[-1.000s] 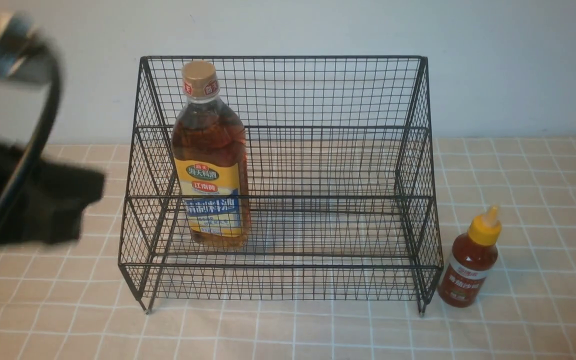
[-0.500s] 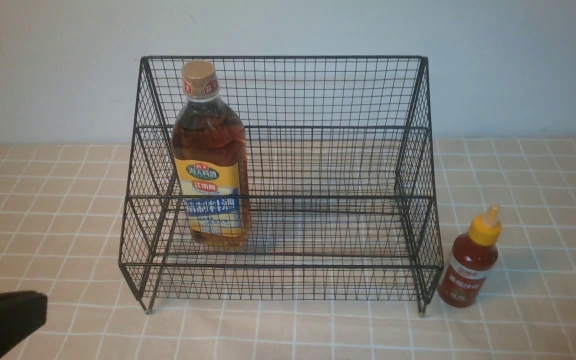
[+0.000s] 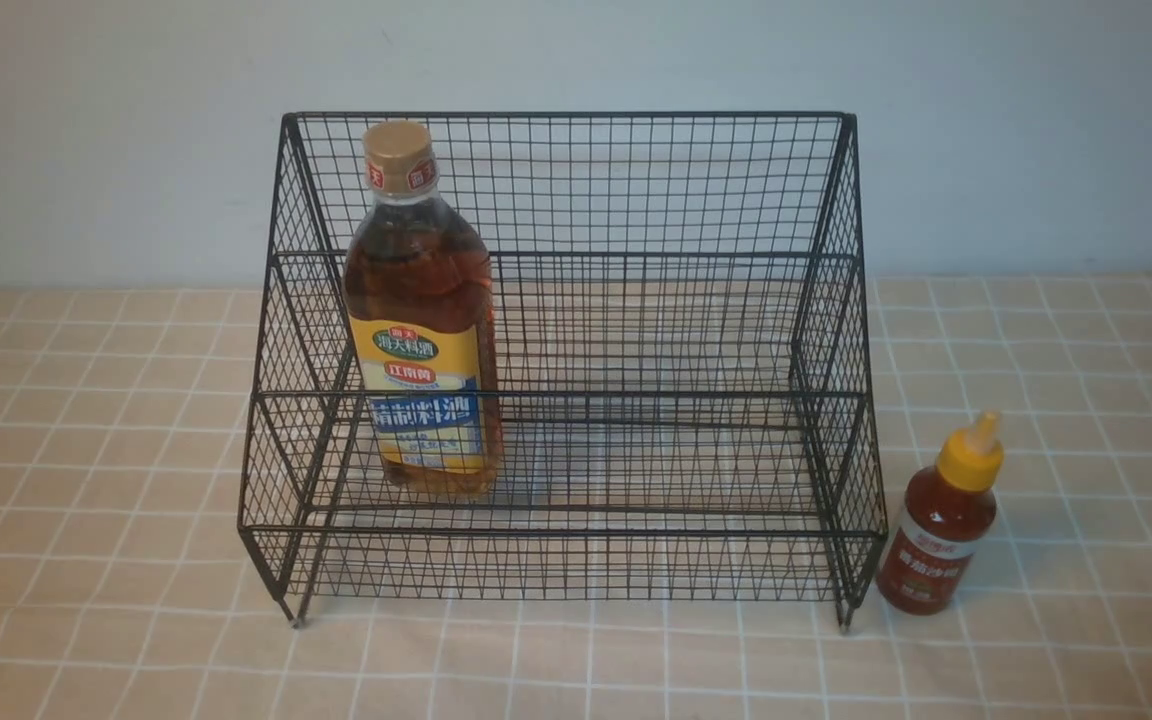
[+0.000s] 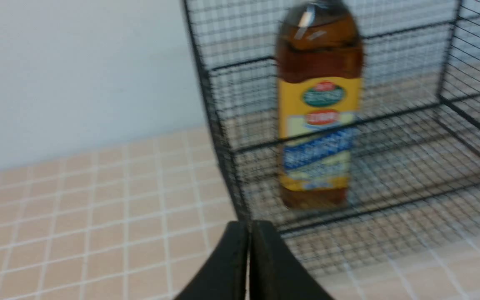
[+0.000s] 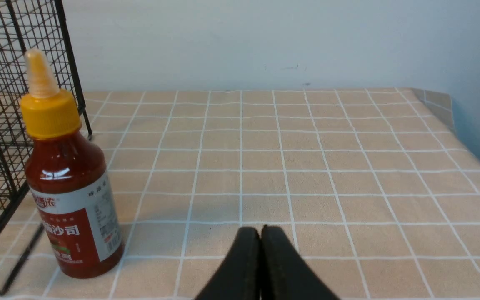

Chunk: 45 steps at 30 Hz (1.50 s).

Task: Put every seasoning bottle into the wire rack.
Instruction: Use the right arm to grab the condiment bottle closest to it

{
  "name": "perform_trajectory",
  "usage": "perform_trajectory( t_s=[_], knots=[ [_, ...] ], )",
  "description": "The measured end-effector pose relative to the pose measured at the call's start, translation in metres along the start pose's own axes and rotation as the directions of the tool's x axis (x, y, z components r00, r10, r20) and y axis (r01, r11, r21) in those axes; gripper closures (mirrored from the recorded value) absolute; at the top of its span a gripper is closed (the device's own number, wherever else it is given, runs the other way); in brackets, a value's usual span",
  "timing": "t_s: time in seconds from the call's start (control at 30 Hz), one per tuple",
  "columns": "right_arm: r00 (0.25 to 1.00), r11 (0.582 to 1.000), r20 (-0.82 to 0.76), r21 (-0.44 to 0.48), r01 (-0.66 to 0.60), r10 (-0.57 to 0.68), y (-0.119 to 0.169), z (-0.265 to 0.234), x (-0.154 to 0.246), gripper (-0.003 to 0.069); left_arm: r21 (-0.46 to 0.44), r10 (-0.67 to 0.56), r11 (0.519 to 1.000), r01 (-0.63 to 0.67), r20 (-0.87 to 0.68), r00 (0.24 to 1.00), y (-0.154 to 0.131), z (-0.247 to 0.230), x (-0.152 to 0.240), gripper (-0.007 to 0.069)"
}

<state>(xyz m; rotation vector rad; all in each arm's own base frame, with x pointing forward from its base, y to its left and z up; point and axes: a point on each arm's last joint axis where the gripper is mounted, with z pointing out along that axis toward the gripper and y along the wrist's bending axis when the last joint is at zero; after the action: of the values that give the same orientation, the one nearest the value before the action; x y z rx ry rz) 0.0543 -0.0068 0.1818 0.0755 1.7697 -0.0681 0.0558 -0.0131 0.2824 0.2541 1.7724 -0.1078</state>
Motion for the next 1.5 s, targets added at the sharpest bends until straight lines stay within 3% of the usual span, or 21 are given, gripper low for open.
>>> perform_trajectory(
  t_s=[0.17,0.37,1.5],
  knots=[
    [1.0,1.0,0.0,0.0,0.0,0.0,0.0,0.0,0.0,0.0673,-0.1,-0.009,0.995,0.017,0.076,0.997,0.001,0.01,0.065,0.0632],
    [1.0,1.0,-0.001,0.0,0.0,0.0,0.0,0.0,0.0,0.0673,-0.102,-0.021,0.995,0.014,-0.066,0.998,-0.001,0.019,0.108,0.0632],
    [1.0,1.0,-0.001,0.002,0.007,-0.007,0.0,0.0,0.0,0.0673,-0.1,-0.021,0.995,0.011,-0.095,0.995,-0.001,0.019,0.11,0.0632]
  ],
)
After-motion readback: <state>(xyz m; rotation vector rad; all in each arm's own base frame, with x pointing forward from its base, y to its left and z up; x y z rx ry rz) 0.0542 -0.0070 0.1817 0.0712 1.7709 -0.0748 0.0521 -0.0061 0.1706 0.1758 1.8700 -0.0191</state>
